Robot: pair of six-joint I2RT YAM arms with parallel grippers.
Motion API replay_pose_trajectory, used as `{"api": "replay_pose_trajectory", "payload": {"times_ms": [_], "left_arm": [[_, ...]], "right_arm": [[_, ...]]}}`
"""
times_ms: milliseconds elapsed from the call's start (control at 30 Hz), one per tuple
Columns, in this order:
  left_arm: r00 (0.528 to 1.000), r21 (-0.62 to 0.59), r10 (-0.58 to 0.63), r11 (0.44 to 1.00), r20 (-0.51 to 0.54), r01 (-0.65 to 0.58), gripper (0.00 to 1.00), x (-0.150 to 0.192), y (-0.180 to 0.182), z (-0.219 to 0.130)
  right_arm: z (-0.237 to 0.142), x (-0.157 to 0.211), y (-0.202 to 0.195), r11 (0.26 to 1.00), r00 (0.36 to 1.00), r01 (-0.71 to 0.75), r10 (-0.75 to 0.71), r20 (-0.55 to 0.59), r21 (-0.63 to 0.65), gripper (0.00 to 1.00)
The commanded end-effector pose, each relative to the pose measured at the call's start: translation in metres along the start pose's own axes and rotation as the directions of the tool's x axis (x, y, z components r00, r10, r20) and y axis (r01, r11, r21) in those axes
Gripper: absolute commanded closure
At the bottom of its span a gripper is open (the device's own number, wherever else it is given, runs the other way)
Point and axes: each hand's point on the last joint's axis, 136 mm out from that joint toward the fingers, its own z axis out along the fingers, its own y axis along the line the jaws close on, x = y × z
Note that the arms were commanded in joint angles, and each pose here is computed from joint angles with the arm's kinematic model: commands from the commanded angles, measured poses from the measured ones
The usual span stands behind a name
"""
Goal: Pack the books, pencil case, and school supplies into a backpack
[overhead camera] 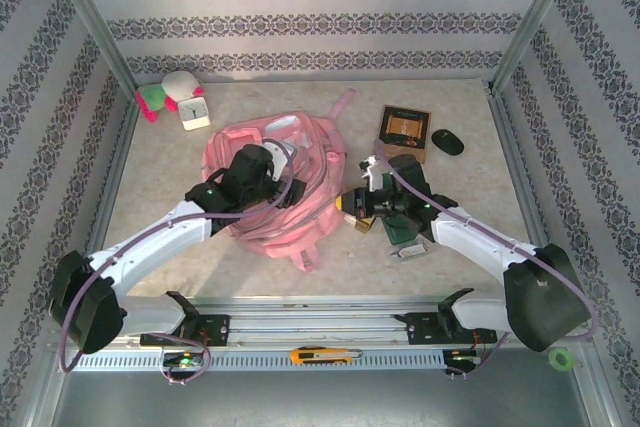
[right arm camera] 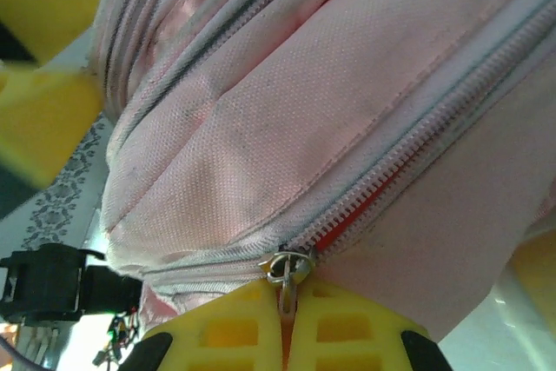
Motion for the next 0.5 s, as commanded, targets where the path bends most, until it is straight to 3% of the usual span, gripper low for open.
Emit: {"api": "replay_pose_trajectory", "payload": {"times_ms": [0, 100, 200, 300, 467], "left_arm": [[0.968, 0.135, 0.251, 0.958, 0.022, -0.252, 0.17, 0.014, -0.014, -0.027], [0.888, 0.205, 0.459, 0.871, -0.016, -0.446, 0.16, 0.049, -0.013, -0.033], [0.842, 0.167, 0.536, 0.837, -0.065, -0.52, 0.15, 0.064, 0.002, -0.023], [0.826, 0.134, 0.561, 0.823, -0.048, -0.552, 0.12, 0.062, 0.007, -0.007], [0.842, 0.057, 0.538, 0.842, -0.036, -0.536, 0.12, 0.047, 0.024, 0.015]], "right_arm": [[-0.007, -0.01, 0.016, 0.996, 0.998, 0.067, -0.068, -0.015, -0.062, 1.0], [-0.012, -0.01, 0.016, 0.994, 0.995, 0.092, -0.094, -0.034, -0.056, 1.0], [-0.015, -0.01, 0.018, 0.993, 0.993, 0.104, -0.107, -0.041, -0.058, 1.0], [-0.016, -0.009, 0.02, 0.993, 0.993, 0.104, -0.107, -0.046, -0.061, 1.0], [-0.018, -0.006, 0.021, 0.991, 0.991, 0.114, -0.117, -0.057, -0.064, 1.0]]}}
